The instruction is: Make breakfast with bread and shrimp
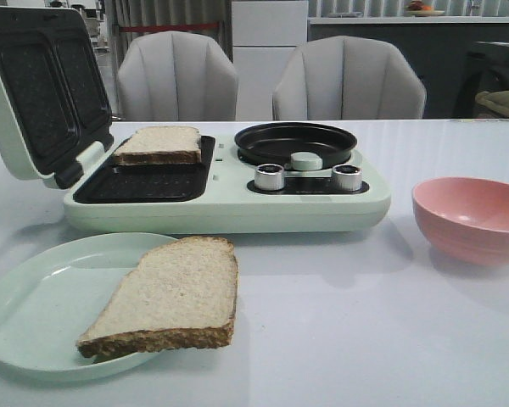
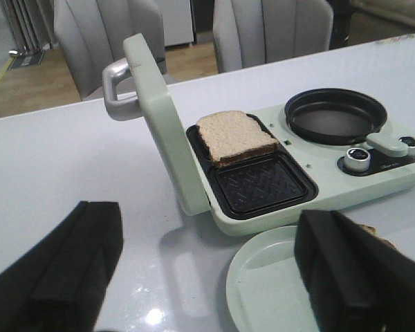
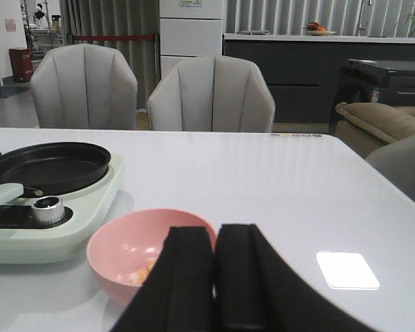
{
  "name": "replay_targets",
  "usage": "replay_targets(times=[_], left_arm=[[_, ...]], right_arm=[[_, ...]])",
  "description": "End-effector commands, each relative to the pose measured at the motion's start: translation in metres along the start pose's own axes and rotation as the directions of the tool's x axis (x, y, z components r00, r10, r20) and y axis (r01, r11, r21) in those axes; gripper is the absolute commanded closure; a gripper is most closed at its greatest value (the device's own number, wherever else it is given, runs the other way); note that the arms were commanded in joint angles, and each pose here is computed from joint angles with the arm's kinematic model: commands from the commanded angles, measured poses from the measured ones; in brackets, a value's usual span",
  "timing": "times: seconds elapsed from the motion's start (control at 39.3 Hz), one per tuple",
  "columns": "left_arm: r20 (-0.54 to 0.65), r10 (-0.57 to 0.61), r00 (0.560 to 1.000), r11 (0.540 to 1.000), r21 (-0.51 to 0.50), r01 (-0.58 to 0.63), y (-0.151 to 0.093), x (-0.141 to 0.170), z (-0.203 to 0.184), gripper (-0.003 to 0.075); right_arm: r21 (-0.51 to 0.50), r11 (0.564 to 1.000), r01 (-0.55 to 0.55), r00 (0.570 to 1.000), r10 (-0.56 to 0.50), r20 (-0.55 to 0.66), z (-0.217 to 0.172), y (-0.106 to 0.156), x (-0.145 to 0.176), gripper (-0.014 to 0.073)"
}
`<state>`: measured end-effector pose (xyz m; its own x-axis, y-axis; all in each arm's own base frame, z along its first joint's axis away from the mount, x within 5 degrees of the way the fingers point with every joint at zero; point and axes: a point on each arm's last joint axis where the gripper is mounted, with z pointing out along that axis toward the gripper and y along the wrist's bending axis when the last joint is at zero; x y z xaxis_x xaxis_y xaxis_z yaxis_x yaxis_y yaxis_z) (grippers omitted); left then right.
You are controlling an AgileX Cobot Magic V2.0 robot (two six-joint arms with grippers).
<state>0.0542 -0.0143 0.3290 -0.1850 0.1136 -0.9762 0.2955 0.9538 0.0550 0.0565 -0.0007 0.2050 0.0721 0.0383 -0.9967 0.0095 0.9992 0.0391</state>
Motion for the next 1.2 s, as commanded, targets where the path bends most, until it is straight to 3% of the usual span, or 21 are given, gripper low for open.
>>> replay_targets(times=[0.0, 0.25, 0.51, 0.69, 0.79, 0.94, 1.02, 1.17], left_arm=[[0.134, -0.027, 0.991, 1.000, 0.010, 0.025, -0.001, 0.004, -0.013, 0.0155], [0.210, -0.030, 0.977, 0.999, 0.022, 0.026, -0.003, 0.045, -0.019, 0.0155], [0.239, -0.030, 0.971, 0.999, 0.038, 0.022, -0.004, 0.048, -0.018, 0.0155], [0.240, -0.032, 0.970, 0.999, 0.039, 0.024, -0.004, 0.048, -0.018, 0.0155], [0.240, -0.032, 0.970, 0.999, 0.039, 0.024, -0.004, 0.048, -0.018, 0.0155], [0.238, -0.055, 0.970, 0.998, 0.054, 0.043, -0.005, 0.048, -0.018, 0.0155], [0.238, -0.057, 0.970, 0.998, 0.055, 0.045, -0.005, 0.048, -0.018, 0.0155], [0.238, -0.057, 0.970, 0.998, 0.055, 0.045, -0.005, 0.048, -0.018, 0.0155]], right_arm=[[0.000, 1.000, 0.019, 0.992, -0.019, 0.125, -0.003, 0.000, -0.015, 0.0442], [0.000, 1.000, 0.019, 0.992, -0.019, 0.125, -0.003, 0.000, -0.015, 0.0442], [0.000, 1.000, 0.019, 0.992, -0.019, 0.127, -0.003, 0.001, -0.015, 0.0442], [-0.004, 1.000, 0.020, 0.966, -0.018, 0.256, -0.007, 0.002, -0.040, 0.0442], [-0.001, 1.000, 0.019, 0.981, -0.019, 0.195, -0.007, 0.002, -0.064, 0.0442], [0.007, 1.000, 0.018, 0.999, -0.018, -0.032, 0.004, 0.003, -0.092, 0.0442], [0.010, 1.000, 0.019, 0.992, -0.017, -0.128, 0.012, 0.003, -0.096, 0.0442], [0.011, 1.000, 0.019, 0.982, -0.017, -0.189, 0.024, 0.003, -0.091, 0.0442]])
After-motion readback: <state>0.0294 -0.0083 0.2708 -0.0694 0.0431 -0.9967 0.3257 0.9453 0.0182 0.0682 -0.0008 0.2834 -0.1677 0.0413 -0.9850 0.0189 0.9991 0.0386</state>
